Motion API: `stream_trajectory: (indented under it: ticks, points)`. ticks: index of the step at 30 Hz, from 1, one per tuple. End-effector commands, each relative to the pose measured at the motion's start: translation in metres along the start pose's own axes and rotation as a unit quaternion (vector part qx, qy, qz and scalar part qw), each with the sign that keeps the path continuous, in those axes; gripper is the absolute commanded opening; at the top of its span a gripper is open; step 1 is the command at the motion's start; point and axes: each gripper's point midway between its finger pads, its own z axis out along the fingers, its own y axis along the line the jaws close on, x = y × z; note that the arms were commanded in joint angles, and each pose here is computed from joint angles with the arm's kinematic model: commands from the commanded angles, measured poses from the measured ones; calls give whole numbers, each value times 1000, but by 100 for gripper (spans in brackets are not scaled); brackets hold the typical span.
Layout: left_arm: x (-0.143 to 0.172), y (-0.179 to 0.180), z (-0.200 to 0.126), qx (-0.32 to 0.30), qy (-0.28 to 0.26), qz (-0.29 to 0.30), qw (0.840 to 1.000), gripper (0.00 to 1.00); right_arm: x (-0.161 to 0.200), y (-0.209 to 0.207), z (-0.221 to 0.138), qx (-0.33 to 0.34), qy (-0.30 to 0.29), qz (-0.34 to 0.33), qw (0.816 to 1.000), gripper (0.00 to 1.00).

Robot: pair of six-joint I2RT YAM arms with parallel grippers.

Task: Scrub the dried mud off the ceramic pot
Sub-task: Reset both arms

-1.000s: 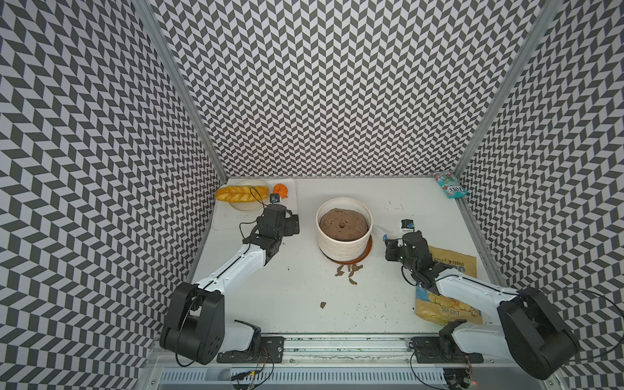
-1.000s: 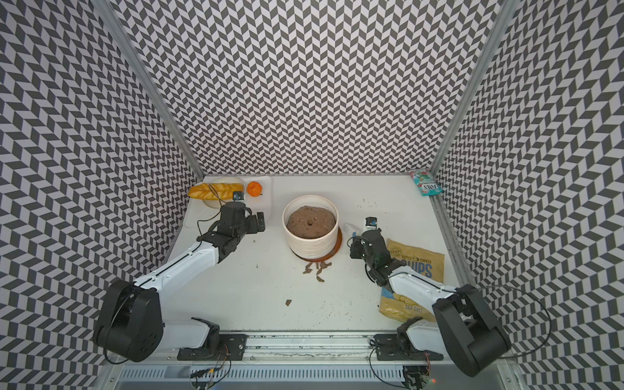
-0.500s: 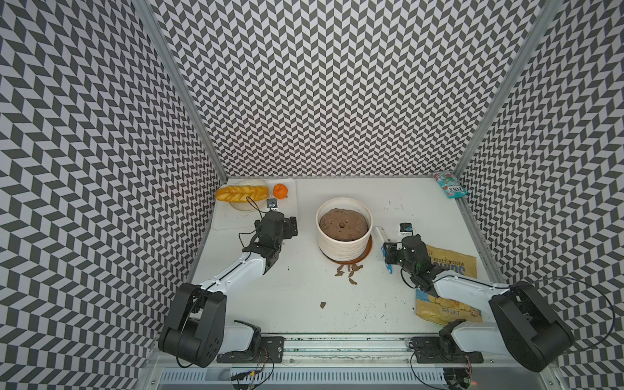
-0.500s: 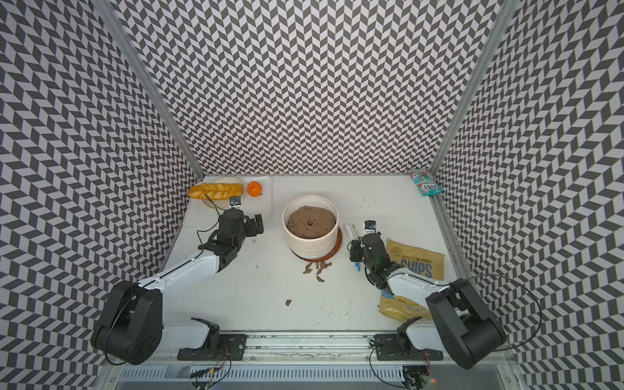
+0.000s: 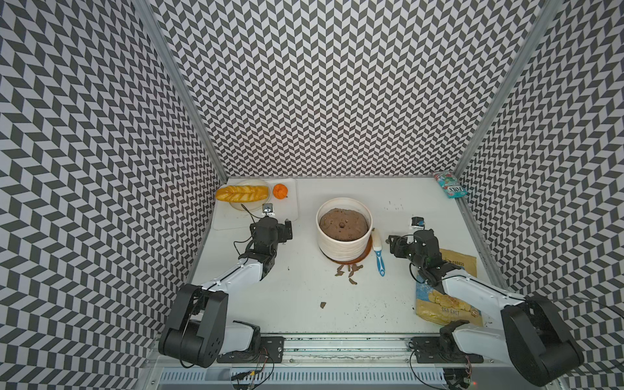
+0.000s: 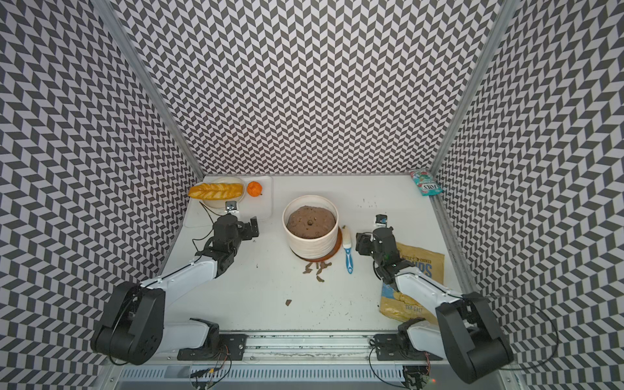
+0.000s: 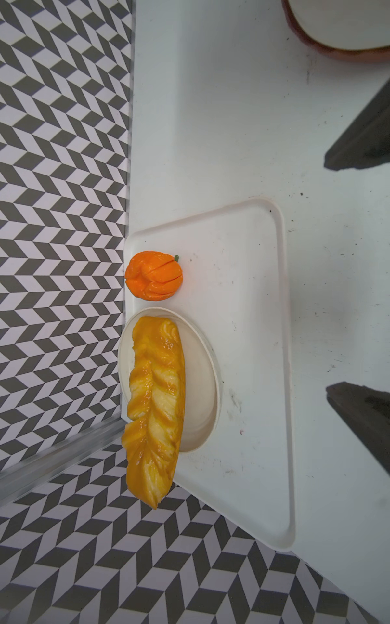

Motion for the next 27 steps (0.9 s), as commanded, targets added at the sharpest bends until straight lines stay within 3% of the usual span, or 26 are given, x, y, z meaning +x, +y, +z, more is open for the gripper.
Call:
stream_trajectory:
  ticks: [1, 6, 17, 27]
  points:
    - [-27, -5, 3, 29, -61, 10, 998, 100, -49, -18, -14, 52, -81, -20, 995, 78]
    - [-32, 6, 6, 20, -101, 23, 994, 100, -76, -50, -22, 124, -147, -34, 981, 100]
    - [-37, 32, 12, 7, -130, 15, 991, 100, -83, -73, -3, 121, -209, -72, 968, 100]
    - [-30, 30, 25, 14, -110, 23, 994, 100, -93, -85, -2, 132, -242, -92, 957, 100]
